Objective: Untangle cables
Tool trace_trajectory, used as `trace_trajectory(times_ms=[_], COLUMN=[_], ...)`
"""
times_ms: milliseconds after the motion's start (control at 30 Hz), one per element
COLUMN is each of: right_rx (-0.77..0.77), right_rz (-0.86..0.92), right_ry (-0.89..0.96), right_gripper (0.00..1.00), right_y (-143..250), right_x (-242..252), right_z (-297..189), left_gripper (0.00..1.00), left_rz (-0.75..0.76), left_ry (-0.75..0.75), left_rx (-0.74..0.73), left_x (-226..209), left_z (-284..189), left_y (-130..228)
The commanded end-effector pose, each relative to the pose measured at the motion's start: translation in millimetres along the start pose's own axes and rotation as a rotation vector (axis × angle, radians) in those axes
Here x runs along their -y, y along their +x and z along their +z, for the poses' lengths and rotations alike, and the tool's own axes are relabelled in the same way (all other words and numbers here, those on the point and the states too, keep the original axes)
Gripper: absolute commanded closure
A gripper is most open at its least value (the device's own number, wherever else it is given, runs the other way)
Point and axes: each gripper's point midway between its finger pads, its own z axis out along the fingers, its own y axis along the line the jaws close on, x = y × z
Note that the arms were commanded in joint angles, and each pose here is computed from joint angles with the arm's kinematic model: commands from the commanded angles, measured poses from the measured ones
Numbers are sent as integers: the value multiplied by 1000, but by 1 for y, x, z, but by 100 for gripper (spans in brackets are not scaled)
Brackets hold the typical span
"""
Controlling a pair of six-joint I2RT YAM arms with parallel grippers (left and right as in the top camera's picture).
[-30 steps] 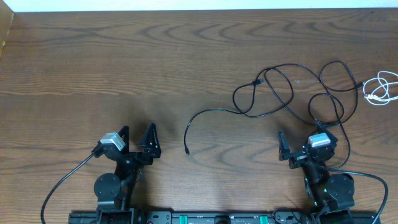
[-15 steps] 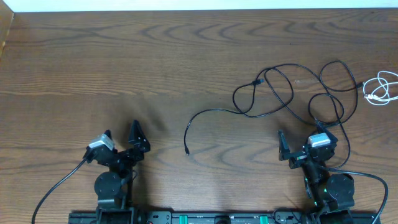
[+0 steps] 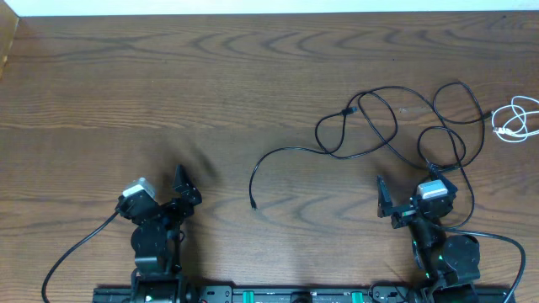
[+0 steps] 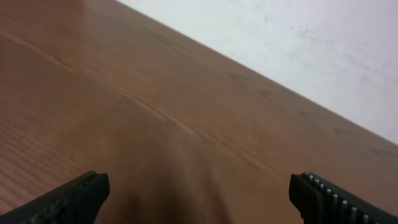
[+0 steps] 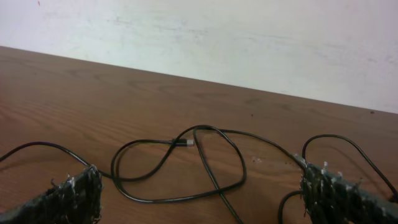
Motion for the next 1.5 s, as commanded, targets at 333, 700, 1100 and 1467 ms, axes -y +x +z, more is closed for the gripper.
trace_trajectory(times_ms=[333,700,1100,1467], right_rx=[0,0,0,0], right_rz=[-13,-13,-13,-13], right_ry=[9,9,9,9], right_gripper=[1,1,1,1], right_y=[0,0,0,0], right_x=[1,1,1,1], right_z=[0,0,0,0], left_gripper=[2,2,2,2], left_rz=[47,58,28,0], left_ry=[-107,-94,-32,26], left_rx=[-125,-151,-16,109], left_x=[-23,-20,-7,4], left_z=[4,5,-1,-10], left_y=[34,40,10,-18])
